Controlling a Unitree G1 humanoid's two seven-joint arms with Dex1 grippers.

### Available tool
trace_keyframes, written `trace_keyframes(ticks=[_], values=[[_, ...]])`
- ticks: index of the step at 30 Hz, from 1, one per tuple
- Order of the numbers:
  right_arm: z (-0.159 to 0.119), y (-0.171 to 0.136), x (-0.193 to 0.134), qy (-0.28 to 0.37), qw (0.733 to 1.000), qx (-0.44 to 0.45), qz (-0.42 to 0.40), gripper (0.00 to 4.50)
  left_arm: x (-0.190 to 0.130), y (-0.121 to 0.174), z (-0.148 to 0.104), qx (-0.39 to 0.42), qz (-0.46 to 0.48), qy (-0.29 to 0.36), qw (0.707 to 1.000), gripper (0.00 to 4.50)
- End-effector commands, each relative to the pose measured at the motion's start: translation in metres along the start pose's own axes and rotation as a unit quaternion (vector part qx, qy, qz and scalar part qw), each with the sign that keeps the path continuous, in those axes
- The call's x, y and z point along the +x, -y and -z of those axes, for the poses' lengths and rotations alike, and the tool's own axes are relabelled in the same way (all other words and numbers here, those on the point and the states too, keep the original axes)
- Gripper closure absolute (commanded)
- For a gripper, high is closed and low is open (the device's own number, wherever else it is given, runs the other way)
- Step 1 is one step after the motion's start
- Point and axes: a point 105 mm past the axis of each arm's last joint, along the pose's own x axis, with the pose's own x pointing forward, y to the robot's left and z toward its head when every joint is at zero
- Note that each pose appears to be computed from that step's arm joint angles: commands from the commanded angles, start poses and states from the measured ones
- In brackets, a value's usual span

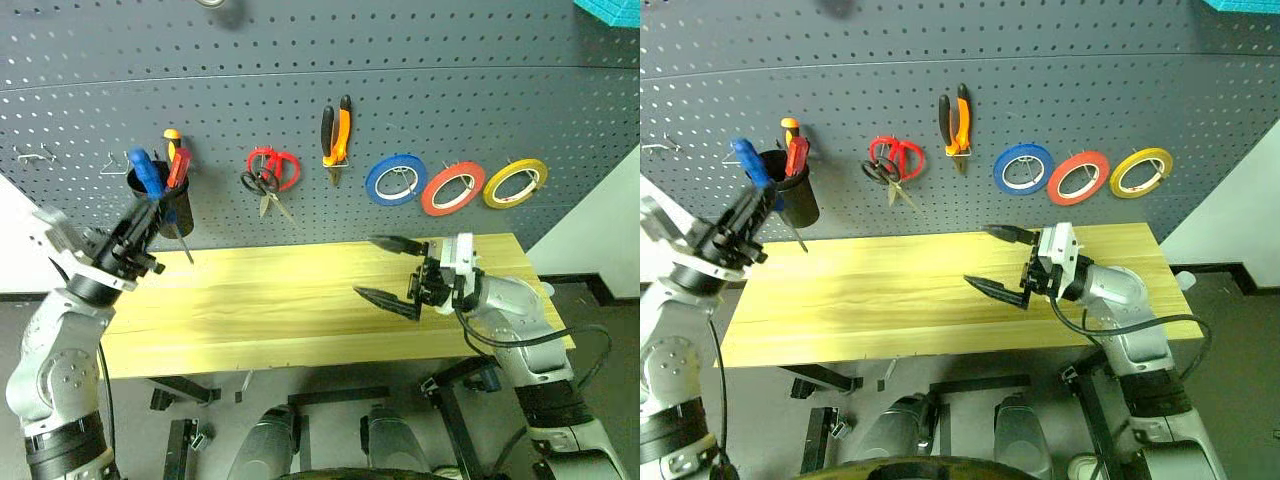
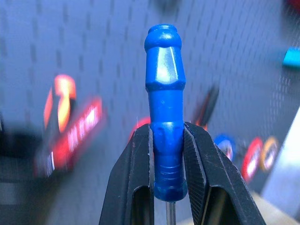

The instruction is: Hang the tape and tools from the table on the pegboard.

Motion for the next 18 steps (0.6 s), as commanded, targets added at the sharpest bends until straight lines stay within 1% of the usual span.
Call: trace_keyframes(ticks=[1, 2, 4, 8, 12, 18], values=[[-0.032, 0.001, 0.012, 0.059, 0.998, -0.028, -0.001, 0.00, 0.020, -0.025, -0.052, 0.115, -0.056, 0.092, 0.987, 3.99], [-0.034, 0.000, 0.015, 0.064, 0.997, -0.031, -0.002, 0.00, 0.026, -0.032, -0.059, 0.137, -0.074, 0.105, 0.982, 3.99], [-0.034, 0.000, 0.016, 0.065, 0.997, -0.034, -0.003, 0.00, 0.035, -0.039, -0.065, 0.169, -0.090, 0.119, 0.974, 3.99], [-0.030, 0.000, 0.017, 0.058, 0.998, -0.033, 0.002, 0.00, 0.048, -0.048, -0.066, 0.209, -0.100, 0.129, 0.964, 3.99], [-0.027, 0.000, 0.013, 0.049, 0.998, -0.037, 0.011, 0.00, 0.056, -0.059, -0.050, 0.231, -0.109, 0.106, 0.961, 3.99], [-0.020, 0.001, 0.006, 0.031, 0.998, -0.042, 0.024, 0.00, 0.057, -0.070, -0.028, 0.228, -0.116, 0.092, 0.962, 3.99]])
